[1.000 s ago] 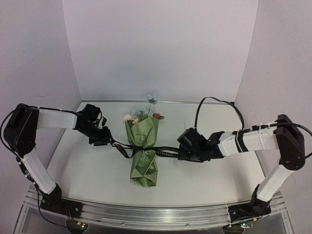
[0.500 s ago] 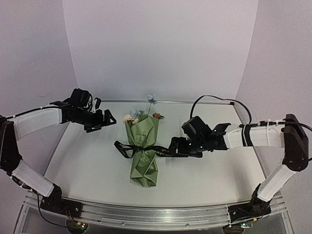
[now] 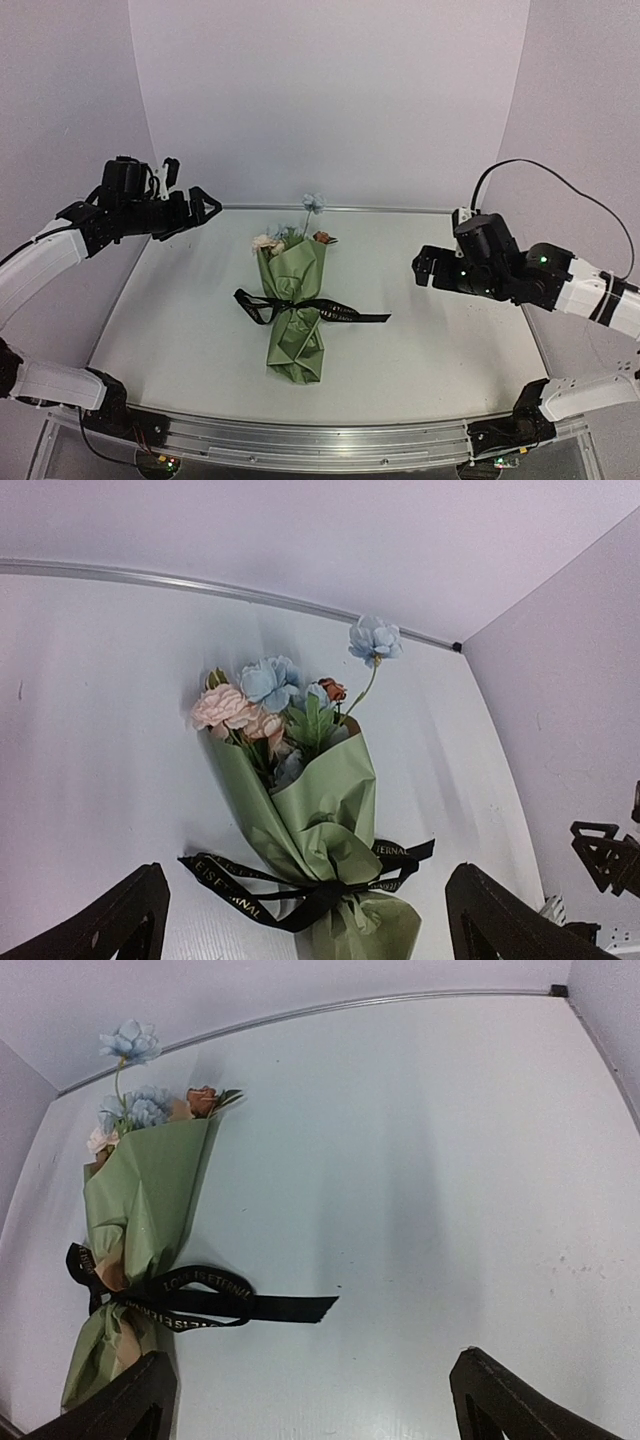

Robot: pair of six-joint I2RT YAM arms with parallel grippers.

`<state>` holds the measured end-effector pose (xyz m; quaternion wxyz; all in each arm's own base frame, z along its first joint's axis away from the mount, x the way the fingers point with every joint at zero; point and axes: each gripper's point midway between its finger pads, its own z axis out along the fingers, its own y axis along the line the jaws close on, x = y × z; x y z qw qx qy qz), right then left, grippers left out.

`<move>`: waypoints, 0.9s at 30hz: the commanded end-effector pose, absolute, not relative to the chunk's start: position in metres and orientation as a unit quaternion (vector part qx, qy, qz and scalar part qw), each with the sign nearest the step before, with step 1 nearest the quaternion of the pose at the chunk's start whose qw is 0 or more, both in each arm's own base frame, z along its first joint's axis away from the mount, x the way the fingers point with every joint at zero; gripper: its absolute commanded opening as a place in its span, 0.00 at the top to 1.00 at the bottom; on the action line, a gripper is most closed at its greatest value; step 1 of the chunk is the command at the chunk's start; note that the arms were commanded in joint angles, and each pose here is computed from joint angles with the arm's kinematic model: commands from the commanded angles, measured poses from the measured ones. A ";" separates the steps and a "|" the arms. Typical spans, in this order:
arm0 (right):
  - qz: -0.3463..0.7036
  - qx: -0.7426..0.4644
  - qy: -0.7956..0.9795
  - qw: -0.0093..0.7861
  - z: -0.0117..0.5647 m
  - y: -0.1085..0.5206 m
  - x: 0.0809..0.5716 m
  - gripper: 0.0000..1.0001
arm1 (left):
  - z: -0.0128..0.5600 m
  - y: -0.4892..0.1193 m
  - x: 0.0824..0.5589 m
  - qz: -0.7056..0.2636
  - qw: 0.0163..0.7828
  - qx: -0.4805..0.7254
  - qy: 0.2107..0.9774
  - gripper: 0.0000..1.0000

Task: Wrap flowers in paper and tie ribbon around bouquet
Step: Reset both arms

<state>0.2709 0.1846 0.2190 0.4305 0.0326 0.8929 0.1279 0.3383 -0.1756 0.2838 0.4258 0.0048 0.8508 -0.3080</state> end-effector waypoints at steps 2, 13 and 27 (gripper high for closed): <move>0.047 0.036 0.891 0.451 0.204 0.138 0.256 0.02 | 0.316 -0.157 0.344 -0.290 0.480 -0.031 0.827 0.00; 0.038 0.037 0.891 0.451 0.198 0.130 0.252 0.02 | 0.318 -0.156 0.343 -0.286 0.491 -0.023 0.823 0.00; 0.036 0.032 0.893 0.448 0.198 0.132 0.253 0.02 | 0.324 -0.154 0.336 -0.287 0.505 -0.011 0.814 0.00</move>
